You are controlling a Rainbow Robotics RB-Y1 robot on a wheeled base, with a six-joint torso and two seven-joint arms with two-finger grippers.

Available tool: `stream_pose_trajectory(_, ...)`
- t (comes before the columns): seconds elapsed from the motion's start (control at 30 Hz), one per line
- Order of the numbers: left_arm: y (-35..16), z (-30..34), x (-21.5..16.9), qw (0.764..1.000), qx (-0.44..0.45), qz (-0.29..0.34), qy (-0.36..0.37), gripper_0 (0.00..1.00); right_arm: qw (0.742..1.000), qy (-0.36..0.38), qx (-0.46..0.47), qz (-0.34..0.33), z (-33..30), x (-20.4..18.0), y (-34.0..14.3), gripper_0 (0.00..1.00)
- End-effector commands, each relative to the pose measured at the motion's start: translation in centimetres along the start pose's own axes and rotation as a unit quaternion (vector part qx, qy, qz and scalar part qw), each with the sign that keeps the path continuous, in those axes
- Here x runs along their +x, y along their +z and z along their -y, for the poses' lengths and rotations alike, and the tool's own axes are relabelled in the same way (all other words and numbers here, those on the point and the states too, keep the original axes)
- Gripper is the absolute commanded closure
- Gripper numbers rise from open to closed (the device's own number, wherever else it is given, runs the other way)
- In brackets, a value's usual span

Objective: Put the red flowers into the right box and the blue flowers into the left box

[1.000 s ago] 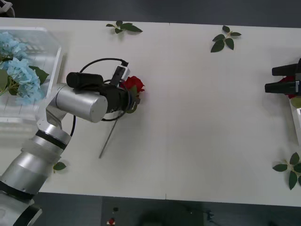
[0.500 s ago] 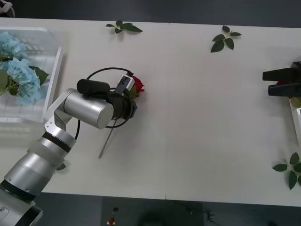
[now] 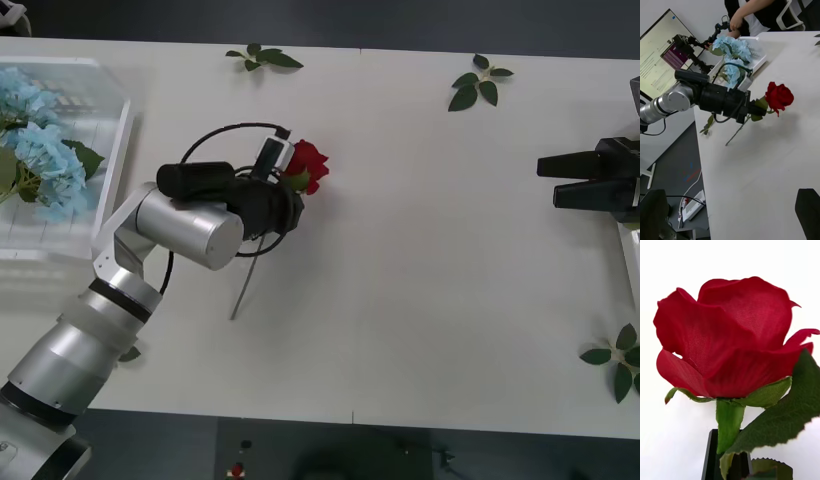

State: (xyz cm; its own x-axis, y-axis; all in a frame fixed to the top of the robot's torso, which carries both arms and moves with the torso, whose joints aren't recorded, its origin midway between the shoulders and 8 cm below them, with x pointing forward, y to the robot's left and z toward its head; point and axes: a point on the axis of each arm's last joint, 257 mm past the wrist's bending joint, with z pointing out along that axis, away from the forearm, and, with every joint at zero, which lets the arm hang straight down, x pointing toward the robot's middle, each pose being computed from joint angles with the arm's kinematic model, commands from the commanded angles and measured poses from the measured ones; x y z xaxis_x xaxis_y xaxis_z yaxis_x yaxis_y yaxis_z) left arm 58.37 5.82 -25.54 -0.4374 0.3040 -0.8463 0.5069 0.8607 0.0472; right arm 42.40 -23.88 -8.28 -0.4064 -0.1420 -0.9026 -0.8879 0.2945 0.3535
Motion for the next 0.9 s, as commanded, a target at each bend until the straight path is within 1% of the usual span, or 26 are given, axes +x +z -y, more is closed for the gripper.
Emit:
stream_pose_trajectory(0.03, -3.1, 2.9, -8.4, 0.992, 0.047, 0.101, -0.054, 1.0, 1.0, -0.009, -0.011, 0.006, -0.7, -0.9, -0.2, 0.0)
stream_pose_trajectory(0.07, -3.9, 3.2, -9.8, 0.99, 0.055, 0.117, -0.061, 1.0, 1.0, -0.009, -0.01, 0.007, -0.7, -0.9, -0.2, 0.0)
stream_pose_trajectory(0.1, -4.1, 3.3, -10.2, 0.989, 0.059, 0.121, -0.064, 1.0, 1.0, -0.009, -0.011, 0.006, -0.7, -0.9, -0.2, 0.0)
stream_pose_trajectory(0.2, -6.9, 4.3, -14.0, 0.975, 0.104, 0.16, -0.11, 1.0, 1.0, -0.008, -0.012, 0.009, -0.7, -0.9, -0.1, 0.0)
stream_pose_trajectory(0.3, -10.2, 4.1, -16.1, 0.963, 0.149, 0.163, -0.152, 1.0, 1.0, -0.008, -0.015, 0.01, -0.9, -1.0, -0.1, 0.0)
stream_pose_trajectory(0.37, -11.9, 3.9, -16.6, 0.958, 0.172, 0.157, -0.169, 1.0, 1.0, -0.007, -0.017, 0.014, -1.0, -1.1, 0.0, 0.0)
stream_pose_trajectory(0.47, -15.7, 3.7, -17.5, 0.94, 0.234, 0.154, -0.193, 1.0, 0.999, -0.005, -0.026, 0.021, -1.2, -1.3, 0.5, 0.0)
stream_pose_trajectory(0.53, -17.5, 3.7, -18.0, 0.929, 0.269, 0.164, -0.195, 1.0, 0.999, -0.004, -0.031, 0.025, -1.4, -1.4, 0.6, 0.0)
stream_pose_trajectory(0.57, -18.7, 4.0, -18.0, 0.918, 0.3, 0.171, -0.195, 1.0, 0.999, -0.003, -0.035, 0.028, -1.6, -1.4, 0.8, 0.0)
stream_pose_trajectory(0.63, -19.7, 4.3, -18.3, 0.905, 0.331, 0.187, -0.191, 1.0, 0.999, -0.003, -0.04, 0.03, -1.8, -1.5, 1.0, 0.0)
stream_pose_trajectory(0.7, -20.5, 5.0, -18.8, 0.887, 0.367, 0.219, -0.177, 1.0, 0.998, -0.003, -0.049, 0.036, -2.3, -1.8, 1.3, 0.0)
stream_pose_trajectory(0.77, -20.6, 5.8, -19.4, 0.871, 0.387, 0.257, -0.161, 1.0, 0.997, -0.002, -0.057, 0.042, -2.7, -2.0, 1.6, 0.0)
stream_pose_trajectory(0.9, -19.7, 8.1, -20.4, 0.848, 0.401, 0.319, -0.136, 1.0, 0.996, 0.0, -0.074, 0.054, -3.4, -2.2, 2.4, 0.0)
